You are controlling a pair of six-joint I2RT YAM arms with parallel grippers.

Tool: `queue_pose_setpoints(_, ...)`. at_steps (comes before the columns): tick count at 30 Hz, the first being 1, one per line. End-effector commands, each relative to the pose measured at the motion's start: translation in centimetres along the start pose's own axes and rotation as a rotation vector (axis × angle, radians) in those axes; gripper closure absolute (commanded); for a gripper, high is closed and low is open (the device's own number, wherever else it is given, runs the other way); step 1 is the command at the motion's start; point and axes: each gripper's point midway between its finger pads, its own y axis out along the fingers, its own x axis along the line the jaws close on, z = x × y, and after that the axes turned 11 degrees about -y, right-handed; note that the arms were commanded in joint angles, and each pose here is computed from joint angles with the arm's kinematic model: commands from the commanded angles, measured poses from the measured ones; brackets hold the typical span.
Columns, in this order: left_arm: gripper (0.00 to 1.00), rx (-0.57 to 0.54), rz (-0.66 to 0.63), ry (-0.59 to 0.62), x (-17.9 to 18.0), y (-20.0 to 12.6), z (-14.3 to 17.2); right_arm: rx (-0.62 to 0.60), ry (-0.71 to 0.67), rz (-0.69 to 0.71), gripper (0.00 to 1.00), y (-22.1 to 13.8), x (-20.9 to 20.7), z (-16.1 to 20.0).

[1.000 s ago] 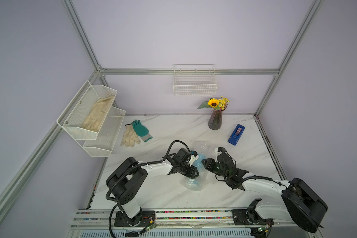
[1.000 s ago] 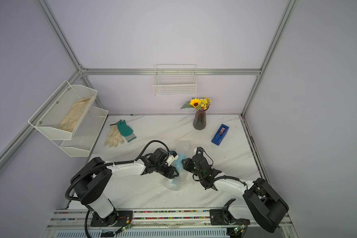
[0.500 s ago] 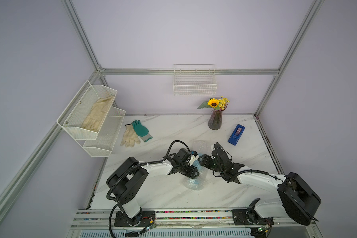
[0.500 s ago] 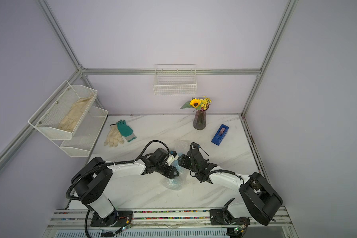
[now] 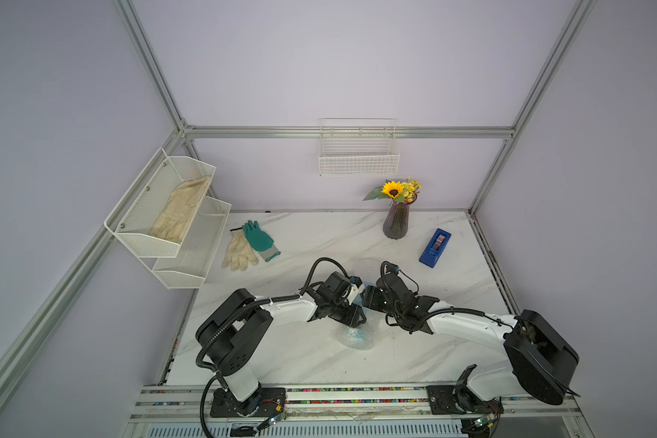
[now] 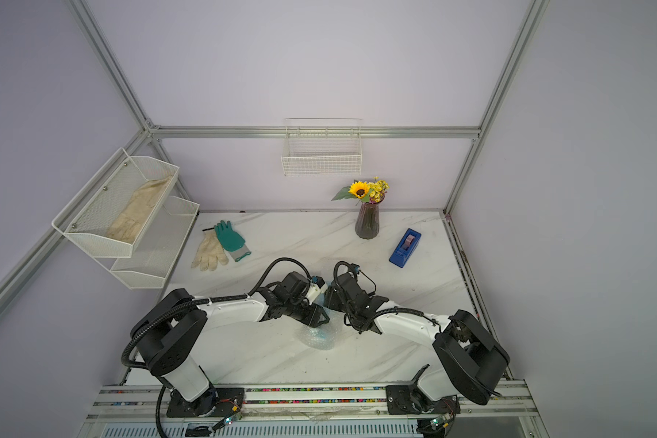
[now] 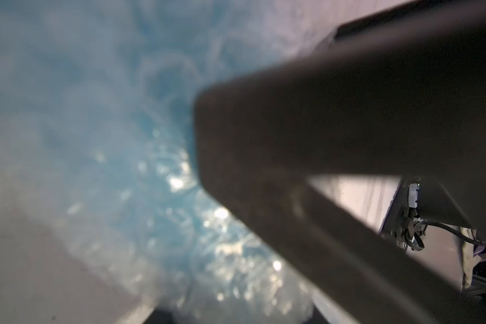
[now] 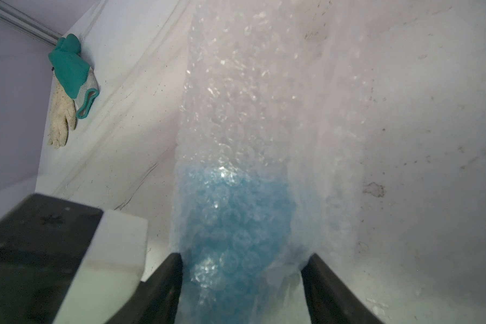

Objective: Wrap wine glasses in bubble wrap
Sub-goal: Stick the tape on the bubble wrap.

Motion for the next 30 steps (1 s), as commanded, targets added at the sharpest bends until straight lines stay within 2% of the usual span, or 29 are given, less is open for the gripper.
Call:
queue_pose_setpoints(1, 0.45, 0.015, 0.002, 0.006, -0.1, -0.3, 0.8, -0.077, -0.021, -0.114, 0.25, -2.8, 2.8, -3.1)
queue_pose_setpoints(4, 0.30, -0.016, -0.011, 0.017, -0.7, -1.6, 0.0, -0.112, 0.003, -0.162, 0.25, -4.6, 2.6, -5.3)
queue_pose_setpoints(8, 0.15, -0.048, -0.025, 0.033, -1.5, -3.1, -1.0, -0.150, 0.033, -0.178, 0.25, -6.4, 1.1, -7.4)
queue_pose_setpoints(17, 0.00, -0.115, -0.061, 0.051, -3.4, -6.5, -3.3, -0.134, 0.057, -0.157, 0.25, -6.4, -1.7, -7.1)
queue_pose_setpoints(25, 0.00, -0.243, -0.155, -0.031, -3.3, -8.9, -8.7, -0.105, 0.120, -0.148, 0.26, -5.0, -5.2, -5.6)
queue_pose_setpoints(30, 0.00, -0.247, -0.141, -0.079, -3.4, -7.9, -11.5, -0.078, 0.151, -0.154, 0.28, -3.9, -6.3, -4.9)
